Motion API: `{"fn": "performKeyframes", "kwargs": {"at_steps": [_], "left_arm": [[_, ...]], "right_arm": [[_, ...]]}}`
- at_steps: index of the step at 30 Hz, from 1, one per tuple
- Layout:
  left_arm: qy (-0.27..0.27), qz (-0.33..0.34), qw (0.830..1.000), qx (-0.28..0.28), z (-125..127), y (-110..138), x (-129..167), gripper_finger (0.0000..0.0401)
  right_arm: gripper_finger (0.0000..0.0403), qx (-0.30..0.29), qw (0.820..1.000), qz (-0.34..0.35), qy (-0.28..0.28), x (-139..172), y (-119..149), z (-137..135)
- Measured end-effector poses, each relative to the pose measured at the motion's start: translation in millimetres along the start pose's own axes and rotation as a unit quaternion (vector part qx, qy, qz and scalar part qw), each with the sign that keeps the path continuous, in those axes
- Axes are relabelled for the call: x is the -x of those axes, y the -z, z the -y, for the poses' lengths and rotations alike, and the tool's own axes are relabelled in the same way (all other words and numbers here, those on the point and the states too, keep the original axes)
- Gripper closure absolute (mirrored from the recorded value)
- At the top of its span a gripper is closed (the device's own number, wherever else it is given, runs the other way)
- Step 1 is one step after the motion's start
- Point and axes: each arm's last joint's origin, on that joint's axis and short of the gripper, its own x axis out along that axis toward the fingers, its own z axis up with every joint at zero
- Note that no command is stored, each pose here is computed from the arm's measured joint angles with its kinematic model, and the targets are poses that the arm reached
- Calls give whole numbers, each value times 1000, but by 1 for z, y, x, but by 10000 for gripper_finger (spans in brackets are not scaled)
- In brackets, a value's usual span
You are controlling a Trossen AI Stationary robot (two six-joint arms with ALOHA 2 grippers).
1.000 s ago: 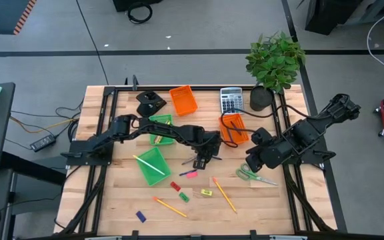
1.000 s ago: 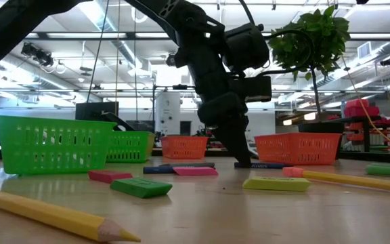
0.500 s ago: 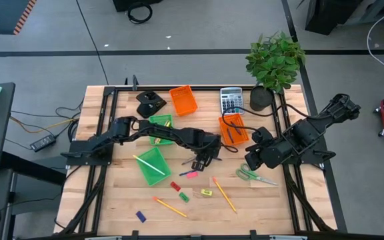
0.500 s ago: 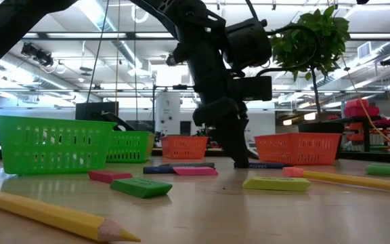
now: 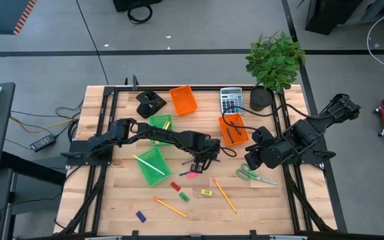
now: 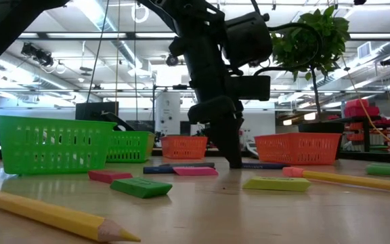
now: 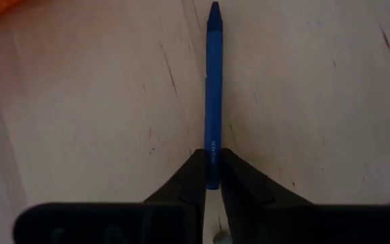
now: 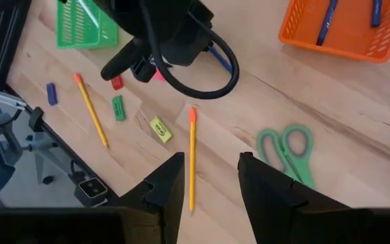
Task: Sort crayons/erasers/pens/pencils in bins
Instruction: Put the top blue crayon into the bottom orange bin
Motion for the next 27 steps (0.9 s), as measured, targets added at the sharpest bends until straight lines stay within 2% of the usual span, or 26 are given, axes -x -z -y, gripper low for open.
{"fn": "performKeyframes", "kwargs": {"at_steps": [6, 11, 18, 27], "left_arm": [[4, 2, 1000, 3, -4, -5, 5, 370], [4, 22, 1000, 10, -15, -21, 21, 368], [-10, 113, 993, 22, -45, -52, 67, 370], [-54, 191, 979, 53, -89, -60, 87, 359]], "right_arm": [[258, 5, 1000, 0, 0, 0, 0, 0], [258, 15, 1000, 0, 0, 0, 0, 0], [258, 15, 1000, 0, -6, 2, 0, 0], [258, -2, 1000, -1, -23, 11, -3, 5]]}}
